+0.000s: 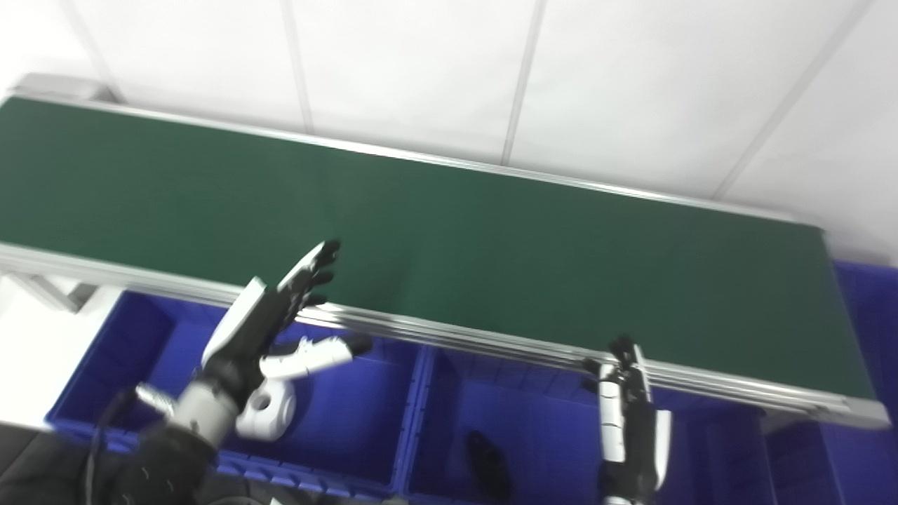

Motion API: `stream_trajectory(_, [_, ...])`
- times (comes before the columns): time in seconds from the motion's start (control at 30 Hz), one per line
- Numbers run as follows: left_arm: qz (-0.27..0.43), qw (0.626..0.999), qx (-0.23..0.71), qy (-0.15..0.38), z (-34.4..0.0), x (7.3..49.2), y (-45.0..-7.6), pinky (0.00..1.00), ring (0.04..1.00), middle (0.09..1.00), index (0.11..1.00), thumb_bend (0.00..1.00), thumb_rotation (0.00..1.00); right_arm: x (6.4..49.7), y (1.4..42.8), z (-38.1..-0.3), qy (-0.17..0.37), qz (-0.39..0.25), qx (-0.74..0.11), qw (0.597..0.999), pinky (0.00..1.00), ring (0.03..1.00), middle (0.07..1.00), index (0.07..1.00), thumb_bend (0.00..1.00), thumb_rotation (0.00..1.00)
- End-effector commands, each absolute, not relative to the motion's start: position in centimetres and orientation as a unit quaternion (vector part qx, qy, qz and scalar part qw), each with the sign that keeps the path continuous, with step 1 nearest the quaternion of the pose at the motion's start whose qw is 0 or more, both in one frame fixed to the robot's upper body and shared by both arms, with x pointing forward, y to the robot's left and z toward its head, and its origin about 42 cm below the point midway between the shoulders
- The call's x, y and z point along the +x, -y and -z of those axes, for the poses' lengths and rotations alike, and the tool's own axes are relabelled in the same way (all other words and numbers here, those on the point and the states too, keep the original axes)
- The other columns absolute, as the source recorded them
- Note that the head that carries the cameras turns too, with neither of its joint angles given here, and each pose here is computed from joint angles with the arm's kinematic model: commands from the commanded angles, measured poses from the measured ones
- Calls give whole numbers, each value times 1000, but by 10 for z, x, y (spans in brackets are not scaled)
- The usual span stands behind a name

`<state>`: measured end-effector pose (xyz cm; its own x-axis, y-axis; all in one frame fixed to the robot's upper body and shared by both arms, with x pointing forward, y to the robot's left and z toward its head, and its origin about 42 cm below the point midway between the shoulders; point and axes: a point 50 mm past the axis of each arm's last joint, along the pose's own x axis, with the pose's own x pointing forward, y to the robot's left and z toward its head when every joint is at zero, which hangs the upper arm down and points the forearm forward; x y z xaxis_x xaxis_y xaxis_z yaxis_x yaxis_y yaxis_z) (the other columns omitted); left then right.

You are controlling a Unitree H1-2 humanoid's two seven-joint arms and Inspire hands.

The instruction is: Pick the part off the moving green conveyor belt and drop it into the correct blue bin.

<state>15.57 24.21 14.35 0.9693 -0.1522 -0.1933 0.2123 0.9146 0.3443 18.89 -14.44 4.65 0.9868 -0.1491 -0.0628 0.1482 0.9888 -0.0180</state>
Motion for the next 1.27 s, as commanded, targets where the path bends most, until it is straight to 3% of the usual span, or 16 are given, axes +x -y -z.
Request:
stream_trajectory(0.0, [104,979,174,-37,-142,150,-229,935,971,984,996,667,563,197,114,-63,11,73,24,997,717,786,907,914,530,869])
stream_trajectory(0.13, [107,980,165,-27,-132,143,-209,942,994,998,1000,703,652,197,110,-62,10,79,15,997,704,775,904,916,576,889])
stream_trajectory(0.37, [66,983,168,15,-91,160,-206,956,1000,1000,1000,621,546,199,113,-56,4,80,2,997,687,767,902,916,640,912])
stream_trajectory(0.47, [67,983,170,27,-87,165,-200,978,1000,1000,1000,664,608,198,116,-52,0,77,-2,997,698,779,902,918,629,911])
stream_trajectory(0.63, [81,980,175,56,-86,168,-192,1000,1000,1000,1000,675,619,193,120,-42,1,83,-20,996,692,771,904,914,607,922])
stream_trajectory(1.0, [77,987,133,52,-79,171,-203,1000,1000,1000,1000,695,720,196,111,-38,8,92,-18,996,694,770,889,895,579,928])
stream_trajectory(1.23, [78,990,112,38,-70,176,-211,1000,1000,1000,1000,647,733,199,100,-34,2,89,-13,996,716,809,931,908,594,962])
